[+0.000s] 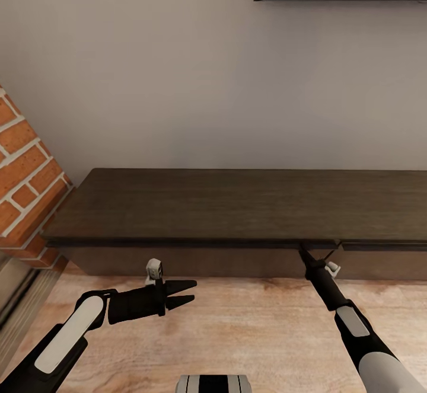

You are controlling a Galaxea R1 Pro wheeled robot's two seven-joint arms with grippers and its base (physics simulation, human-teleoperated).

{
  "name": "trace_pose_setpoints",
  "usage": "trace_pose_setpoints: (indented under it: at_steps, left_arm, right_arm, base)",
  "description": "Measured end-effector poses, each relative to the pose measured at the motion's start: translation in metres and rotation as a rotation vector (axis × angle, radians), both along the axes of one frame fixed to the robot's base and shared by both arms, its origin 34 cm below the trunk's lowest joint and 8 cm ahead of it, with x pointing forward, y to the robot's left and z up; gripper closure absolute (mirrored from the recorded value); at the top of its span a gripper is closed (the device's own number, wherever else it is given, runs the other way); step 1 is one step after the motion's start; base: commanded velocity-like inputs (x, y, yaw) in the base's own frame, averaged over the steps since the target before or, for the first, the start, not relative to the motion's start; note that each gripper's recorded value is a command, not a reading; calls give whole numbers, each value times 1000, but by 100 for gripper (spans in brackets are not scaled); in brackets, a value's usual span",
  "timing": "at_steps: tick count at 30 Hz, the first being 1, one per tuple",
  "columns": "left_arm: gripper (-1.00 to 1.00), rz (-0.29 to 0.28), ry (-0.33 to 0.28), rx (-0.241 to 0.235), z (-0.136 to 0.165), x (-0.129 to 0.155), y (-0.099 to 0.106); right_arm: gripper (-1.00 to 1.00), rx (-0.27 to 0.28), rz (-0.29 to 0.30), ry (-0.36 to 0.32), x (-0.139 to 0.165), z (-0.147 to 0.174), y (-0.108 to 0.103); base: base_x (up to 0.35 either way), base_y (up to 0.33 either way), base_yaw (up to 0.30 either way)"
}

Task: Place each of the two pumpkins and all three candles from the living room inside a cabinet in the living room (use any cabinet), then make sure every cabinet is closed, and position the cauldron so it is next to a table in the living room.

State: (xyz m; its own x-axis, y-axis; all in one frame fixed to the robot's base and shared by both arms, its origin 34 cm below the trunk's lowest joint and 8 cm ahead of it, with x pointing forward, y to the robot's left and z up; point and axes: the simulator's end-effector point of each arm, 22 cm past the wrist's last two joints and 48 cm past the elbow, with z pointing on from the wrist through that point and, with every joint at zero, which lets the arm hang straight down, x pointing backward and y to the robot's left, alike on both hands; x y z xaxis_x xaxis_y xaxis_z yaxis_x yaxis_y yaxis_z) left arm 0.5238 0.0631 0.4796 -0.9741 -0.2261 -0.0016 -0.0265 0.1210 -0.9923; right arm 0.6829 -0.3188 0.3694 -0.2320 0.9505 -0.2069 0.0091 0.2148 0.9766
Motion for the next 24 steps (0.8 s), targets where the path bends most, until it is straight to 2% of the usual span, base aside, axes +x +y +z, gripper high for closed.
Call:
trace_pose_setpoints:
  at_steps: [22,24]
  left_arm:
    - [-100,0,-1,0,0,0,0]
    - [-100,0,-2,0,1,0,0]
  right_arm:
    - [100,-4,-1,7,-1,-2,0]
    - [100,10,-3,21,0,-3,-1]
  base:
    - [0,0,0]
    - [-8,0,0]
